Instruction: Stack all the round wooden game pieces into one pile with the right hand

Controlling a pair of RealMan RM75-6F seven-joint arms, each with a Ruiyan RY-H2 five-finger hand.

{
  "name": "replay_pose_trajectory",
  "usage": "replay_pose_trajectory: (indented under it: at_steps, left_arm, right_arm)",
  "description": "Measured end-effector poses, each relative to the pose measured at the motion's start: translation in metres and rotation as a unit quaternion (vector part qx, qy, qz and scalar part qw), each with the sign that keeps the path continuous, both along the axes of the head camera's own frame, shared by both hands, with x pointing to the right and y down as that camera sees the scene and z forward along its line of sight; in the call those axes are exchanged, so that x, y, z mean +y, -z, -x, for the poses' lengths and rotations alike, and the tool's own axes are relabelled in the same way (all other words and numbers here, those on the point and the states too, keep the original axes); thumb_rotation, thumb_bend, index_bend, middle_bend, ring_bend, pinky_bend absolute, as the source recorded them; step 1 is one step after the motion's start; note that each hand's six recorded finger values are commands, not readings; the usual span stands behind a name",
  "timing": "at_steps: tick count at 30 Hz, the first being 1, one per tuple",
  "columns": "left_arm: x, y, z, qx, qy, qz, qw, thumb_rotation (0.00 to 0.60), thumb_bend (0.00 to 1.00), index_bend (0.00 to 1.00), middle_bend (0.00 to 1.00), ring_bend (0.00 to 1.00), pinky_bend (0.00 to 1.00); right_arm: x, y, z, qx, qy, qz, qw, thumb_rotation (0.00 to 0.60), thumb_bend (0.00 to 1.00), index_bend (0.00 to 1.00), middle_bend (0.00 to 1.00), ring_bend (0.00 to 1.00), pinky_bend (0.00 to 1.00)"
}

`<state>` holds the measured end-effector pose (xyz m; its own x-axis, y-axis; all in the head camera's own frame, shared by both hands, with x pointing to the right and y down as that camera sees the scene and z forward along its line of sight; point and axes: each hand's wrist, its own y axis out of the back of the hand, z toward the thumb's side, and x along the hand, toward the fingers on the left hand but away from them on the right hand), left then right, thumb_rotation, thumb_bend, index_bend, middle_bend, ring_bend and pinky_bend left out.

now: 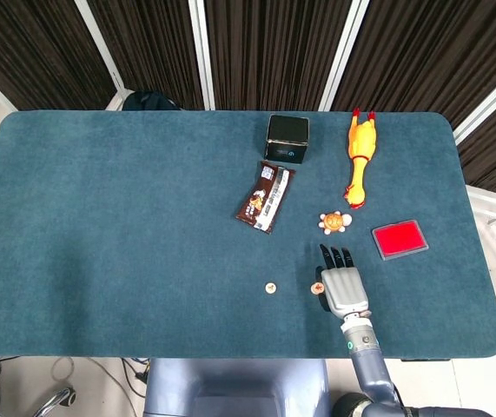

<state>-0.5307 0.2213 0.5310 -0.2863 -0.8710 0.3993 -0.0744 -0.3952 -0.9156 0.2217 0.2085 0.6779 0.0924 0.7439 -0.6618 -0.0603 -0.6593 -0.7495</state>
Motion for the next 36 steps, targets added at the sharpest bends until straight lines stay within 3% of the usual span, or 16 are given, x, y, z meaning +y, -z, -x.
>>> replay_pose_trajectory:
  at_steps: [36]
  left_arm:
    - [0.0,0.001,0.0,0.003,0.001,-0.003,1.0,0.6,0.19,0.13,0.0,0.0,0.04]
  right_arm:
    - [0.003,0.011,0.014,-0.016,0.012,-0.002,0.9998,0.6,0.42,0.43,0.0,0.0,0.0]
